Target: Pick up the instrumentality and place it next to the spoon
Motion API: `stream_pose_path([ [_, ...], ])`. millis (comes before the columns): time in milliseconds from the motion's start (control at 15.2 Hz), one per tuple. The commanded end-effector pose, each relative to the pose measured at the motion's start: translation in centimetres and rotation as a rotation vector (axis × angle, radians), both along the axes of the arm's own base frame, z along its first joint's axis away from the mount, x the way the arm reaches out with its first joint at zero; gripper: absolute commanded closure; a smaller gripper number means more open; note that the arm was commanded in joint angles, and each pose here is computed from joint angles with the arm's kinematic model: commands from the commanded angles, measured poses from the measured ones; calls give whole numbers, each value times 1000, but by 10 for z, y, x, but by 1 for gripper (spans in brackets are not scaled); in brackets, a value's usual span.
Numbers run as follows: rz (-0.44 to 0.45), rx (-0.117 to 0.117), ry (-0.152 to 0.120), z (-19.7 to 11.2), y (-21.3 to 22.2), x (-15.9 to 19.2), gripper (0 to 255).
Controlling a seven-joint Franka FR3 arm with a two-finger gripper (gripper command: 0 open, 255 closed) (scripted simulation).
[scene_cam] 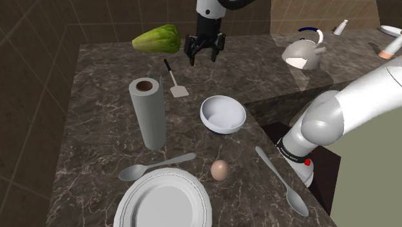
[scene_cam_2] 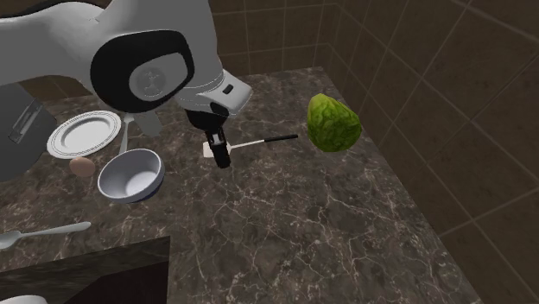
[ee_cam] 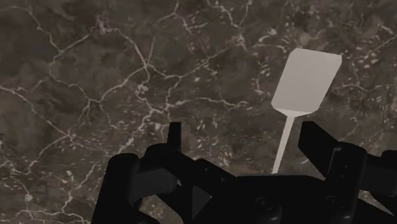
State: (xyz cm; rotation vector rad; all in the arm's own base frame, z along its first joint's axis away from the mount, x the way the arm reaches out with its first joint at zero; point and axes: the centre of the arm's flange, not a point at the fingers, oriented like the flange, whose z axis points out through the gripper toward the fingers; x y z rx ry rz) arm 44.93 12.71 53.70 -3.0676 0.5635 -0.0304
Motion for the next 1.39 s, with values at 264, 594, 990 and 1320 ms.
stream_pose_path([
  [264, -89, -25, -21, -31, 31, 65, 0],
  [594, -155, -45, -36, -54, 50, 117, 0],
  [990, -155, -45, -36, -86, 49, 118, 0],
  [1320, -155, -45, -36, -94, 49, 119, 0],
])
